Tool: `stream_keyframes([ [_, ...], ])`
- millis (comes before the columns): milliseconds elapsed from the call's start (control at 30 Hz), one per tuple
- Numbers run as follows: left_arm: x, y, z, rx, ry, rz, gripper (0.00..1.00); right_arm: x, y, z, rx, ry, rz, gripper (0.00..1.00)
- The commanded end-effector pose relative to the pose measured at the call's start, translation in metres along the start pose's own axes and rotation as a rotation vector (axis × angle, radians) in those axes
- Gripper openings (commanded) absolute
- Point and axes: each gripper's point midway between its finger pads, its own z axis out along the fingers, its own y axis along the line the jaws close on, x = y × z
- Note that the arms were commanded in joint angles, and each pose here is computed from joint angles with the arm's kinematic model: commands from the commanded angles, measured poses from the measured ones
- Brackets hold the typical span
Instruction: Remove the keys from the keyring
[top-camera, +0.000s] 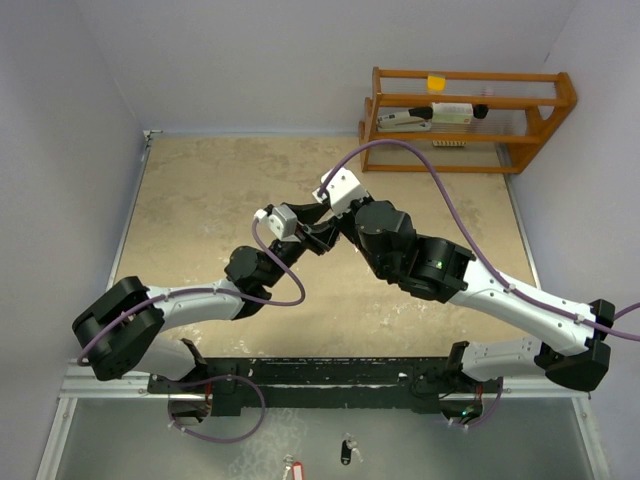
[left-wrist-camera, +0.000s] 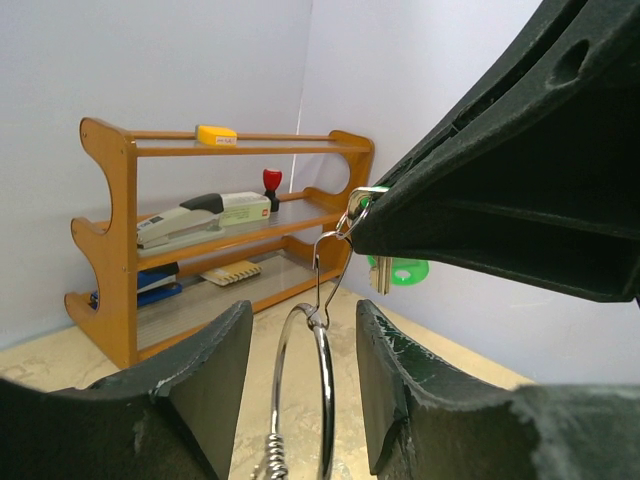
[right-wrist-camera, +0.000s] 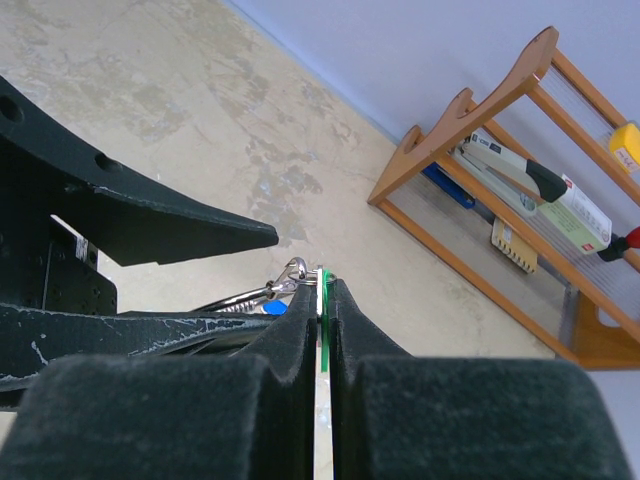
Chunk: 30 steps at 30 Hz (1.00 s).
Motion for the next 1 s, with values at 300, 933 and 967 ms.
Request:
stream_keyframes([
  [300,-0.0226,-0.0025,0.006,-0.003,-0.094,0.017,0.42,-0.0179,-0.0055,-0.0049,0.012,-0.062,0.062,0.0],
  [933,-0.0216,-0.0048,0.0106,0.007,-0.103,0.025,0.41,-0.0159,-0.0042,-0.0054,0.011,-0.058,0.061,0.0],
  [967,-0.0221,-0.0047,0.0109,0.007,-0.105,0.025,0.41,-0.0159,-0.0042,-0.0059,0.011,-0.059,0.062,0.0],
])
